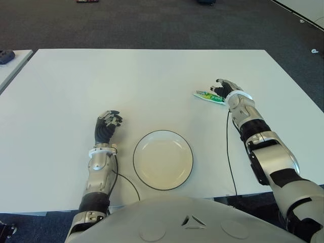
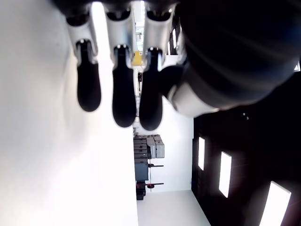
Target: Put the toothpaste on the table into the plate.
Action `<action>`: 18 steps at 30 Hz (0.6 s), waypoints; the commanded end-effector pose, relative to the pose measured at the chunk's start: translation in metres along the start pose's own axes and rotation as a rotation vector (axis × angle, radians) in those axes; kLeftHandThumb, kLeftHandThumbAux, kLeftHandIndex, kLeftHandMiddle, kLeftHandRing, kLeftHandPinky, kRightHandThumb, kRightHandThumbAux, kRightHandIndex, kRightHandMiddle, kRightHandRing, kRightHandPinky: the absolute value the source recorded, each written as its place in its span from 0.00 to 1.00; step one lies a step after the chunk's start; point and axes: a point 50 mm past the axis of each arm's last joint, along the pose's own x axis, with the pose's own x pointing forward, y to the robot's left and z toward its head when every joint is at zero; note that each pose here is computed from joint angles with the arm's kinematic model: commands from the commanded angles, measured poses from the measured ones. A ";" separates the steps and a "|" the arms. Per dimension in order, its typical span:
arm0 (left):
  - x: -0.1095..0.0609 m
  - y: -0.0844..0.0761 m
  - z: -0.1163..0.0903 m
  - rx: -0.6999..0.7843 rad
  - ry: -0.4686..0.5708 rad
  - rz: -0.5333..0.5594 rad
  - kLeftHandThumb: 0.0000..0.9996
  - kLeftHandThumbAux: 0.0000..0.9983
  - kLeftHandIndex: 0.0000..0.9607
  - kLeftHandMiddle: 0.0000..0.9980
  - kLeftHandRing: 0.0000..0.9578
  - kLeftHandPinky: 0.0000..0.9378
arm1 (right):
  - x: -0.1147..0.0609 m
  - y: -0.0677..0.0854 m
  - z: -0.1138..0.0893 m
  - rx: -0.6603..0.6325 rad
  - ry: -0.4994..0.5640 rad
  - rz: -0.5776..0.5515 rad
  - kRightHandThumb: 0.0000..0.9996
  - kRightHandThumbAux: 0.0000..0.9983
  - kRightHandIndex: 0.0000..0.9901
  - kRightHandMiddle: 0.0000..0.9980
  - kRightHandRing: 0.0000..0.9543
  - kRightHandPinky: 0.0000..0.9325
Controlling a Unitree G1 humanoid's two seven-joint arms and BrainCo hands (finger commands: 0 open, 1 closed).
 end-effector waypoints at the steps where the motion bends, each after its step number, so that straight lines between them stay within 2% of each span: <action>1: -0.003 0.002 -0.005 0.008 0.027 0.017 0.70 0.72 0.45 0.55 0.57 0.55 | 0.005 0.002 -0.001 -0.050 0.016 0.024 0.50 0.22 0.00 0.00 0.00 0.00; 13: -0.003 0.005 -0.005 0.016 0.036 0.023 0.70 0.72 0.45 0.55 0.58 0.55 | 0.004 0.015 -0.019 -0.108 0.069 0.048 0.49 0.22 0.00 0.00 0.00 0.00; 18: -0.005 0.006 -0.005 0.013 0.034 0.030 0.70 0.72 0.45 0.55 0.58 0.55 | 0.005 0.017 -0.019 -0.138 0.090 0.074 0.49 0.22 0.00 0.00 0.00 0.00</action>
